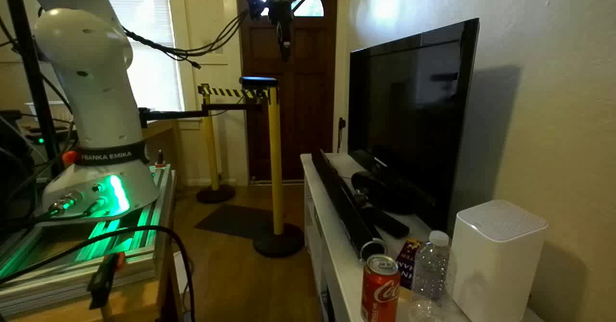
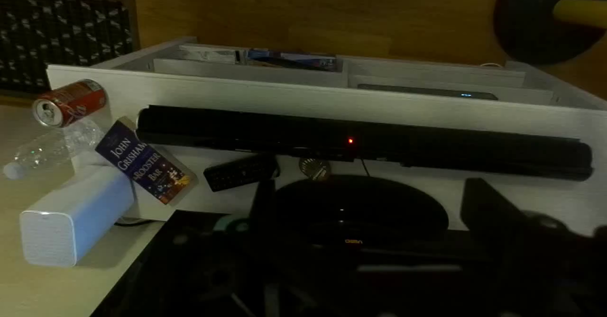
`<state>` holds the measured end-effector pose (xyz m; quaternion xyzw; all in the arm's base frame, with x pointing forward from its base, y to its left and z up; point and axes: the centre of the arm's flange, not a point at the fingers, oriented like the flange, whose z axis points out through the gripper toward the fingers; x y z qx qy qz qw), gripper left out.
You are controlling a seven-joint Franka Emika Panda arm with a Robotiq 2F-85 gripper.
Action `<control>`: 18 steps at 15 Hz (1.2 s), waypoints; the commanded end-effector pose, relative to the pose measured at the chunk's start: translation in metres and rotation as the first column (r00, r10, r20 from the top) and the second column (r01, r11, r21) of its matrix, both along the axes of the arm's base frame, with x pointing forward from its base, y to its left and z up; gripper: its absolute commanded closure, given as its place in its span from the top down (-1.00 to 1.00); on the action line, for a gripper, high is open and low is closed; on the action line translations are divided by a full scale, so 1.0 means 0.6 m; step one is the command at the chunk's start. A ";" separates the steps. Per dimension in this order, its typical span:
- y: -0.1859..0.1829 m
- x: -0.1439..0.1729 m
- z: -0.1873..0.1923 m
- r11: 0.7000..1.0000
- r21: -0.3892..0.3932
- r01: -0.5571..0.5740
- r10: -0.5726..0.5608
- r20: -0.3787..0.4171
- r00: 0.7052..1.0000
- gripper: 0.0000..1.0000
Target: Put the remote in front of the speaker
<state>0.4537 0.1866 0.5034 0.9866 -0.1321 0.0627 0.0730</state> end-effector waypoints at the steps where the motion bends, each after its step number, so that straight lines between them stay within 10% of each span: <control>1: 0.000 0.000 0.000 1.000 0.000 0.000 0.000 0.000 1.000 1.00; 7: 0.000 0.000 0.000 1.000 0.000 0.000 0.000 0.000 1.000 1.00; 10: -0.046 0.047 -0.036 0.977 0.048 0.208 -0.207 -0.018 0.978 1.00; 18: -0.183 0.146 -0.186 0.800 0.113 0.590 -0.589 -0.042 0.807 1.00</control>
